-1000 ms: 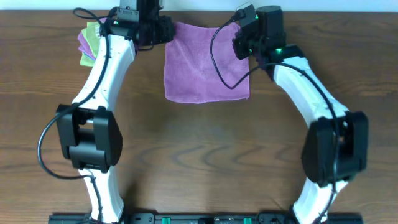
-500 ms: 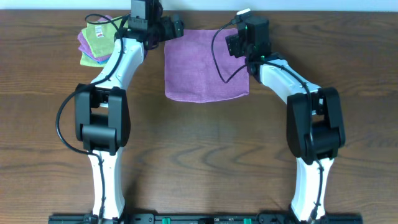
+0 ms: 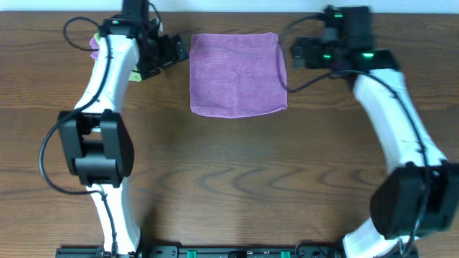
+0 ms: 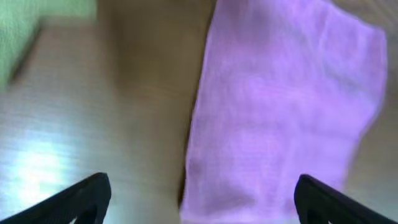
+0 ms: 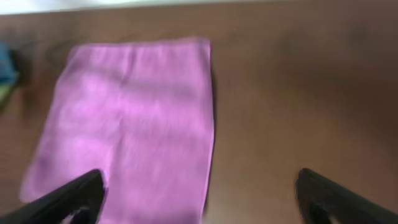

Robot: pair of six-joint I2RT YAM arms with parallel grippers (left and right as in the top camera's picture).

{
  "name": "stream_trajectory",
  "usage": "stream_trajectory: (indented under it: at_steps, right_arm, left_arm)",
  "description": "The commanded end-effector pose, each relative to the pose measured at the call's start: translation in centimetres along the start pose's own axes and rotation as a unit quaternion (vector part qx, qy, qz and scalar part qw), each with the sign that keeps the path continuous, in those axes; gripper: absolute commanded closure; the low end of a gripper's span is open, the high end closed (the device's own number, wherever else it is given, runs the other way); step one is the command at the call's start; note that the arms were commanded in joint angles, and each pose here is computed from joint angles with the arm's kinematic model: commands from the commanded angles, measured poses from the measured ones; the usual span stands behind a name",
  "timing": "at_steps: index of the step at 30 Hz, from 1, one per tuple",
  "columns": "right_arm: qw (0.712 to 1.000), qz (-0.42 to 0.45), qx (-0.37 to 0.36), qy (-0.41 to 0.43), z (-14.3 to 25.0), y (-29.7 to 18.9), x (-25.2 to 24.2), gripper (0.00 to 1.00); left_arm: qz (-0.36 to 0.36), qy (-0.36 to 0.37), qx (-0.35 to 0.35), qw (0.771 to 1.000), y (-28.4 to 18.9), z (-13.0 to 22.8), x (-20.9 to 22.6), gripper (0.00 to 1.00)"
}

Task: Fold the cloth
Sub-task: 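Release the cloth and move both grippers aside, then grasp the flat cloth's left and right near corners with both grippers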

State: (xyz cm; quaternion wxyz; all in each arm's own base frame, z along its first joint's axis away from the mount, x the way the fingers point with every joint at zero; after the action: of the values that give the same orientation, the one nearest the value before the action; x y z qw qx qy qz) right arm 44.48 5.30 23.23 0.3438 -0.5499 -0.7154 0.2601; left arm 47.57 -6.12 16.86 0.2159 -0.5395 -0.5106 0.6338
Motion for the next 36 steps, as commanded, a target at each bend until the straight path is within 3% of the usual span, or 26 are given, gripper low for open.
stream_trajectory:
  at_steps: [1,7,20,29,31,32,36]
  right_arm:
    - [0.988,-0.106,0.055,0.094,2.0,-0.6,-1.1,0.07]
    - [0.974,-0.163,0.09,0.13,4.1,-1.1,-2.3,0.06]
    - [0.962,-0.206,0.106,0.146,5.4,-0.8,-1.6,0.06]
    - [0.96,-0.212,0.113,0.147,5.6,-0.8,-1.1,0.05]
    - [0.959,-0.212,0.117,0.147,5.7,-0.8,-1.0,0.05]
    - [0.959,-0.213,0.117,0.146,5.7,-0.8,-0.9,0.05]
    - [0.961,-0.204,0.122,0.139,5.9,-0.5,-0.6,0.04]
  left_arm:
    - [0.061,-0.014,0.049,0.997,-1.0,1.1,0.0,0.05]
    - [0.093,-0.038,0.102,0.99,1.8,3.2,1.2,0.05]
    - [0.106,-0.099,0.132,0.981,8.3,7.2,3.7,0.05]
    - [0.132,-0.1,0.127,0.978,11.0,9.0,2.9,0.0]
    - [0.134,-0.098,0.12,0.979,11.7,9.4,2.4,0.12]
    - [0.136,-0.095,0.117,0.979,11.8,9.4,2.2,0.23]
    - [0.133,-0.096,0.114,0.98,12.1,9.7,1.9,0.82]
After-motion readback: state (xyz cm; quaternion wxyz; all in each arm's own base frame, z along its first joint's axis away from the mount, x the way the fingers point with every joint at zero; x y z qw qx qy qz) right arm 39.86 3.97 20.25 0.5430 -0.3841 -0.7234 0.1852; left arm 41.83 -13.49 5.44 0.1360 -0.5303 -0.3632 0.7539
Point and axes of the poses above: each gripper's point midway between its finger pads, its own y axis out along the fingers, its own x axis along the line the jaws close on, z = x × y, the point moved 6 cm from there along -y, back along the fingers, and after that the axes turned 6 degrees about -y, right-handed, at the moved point
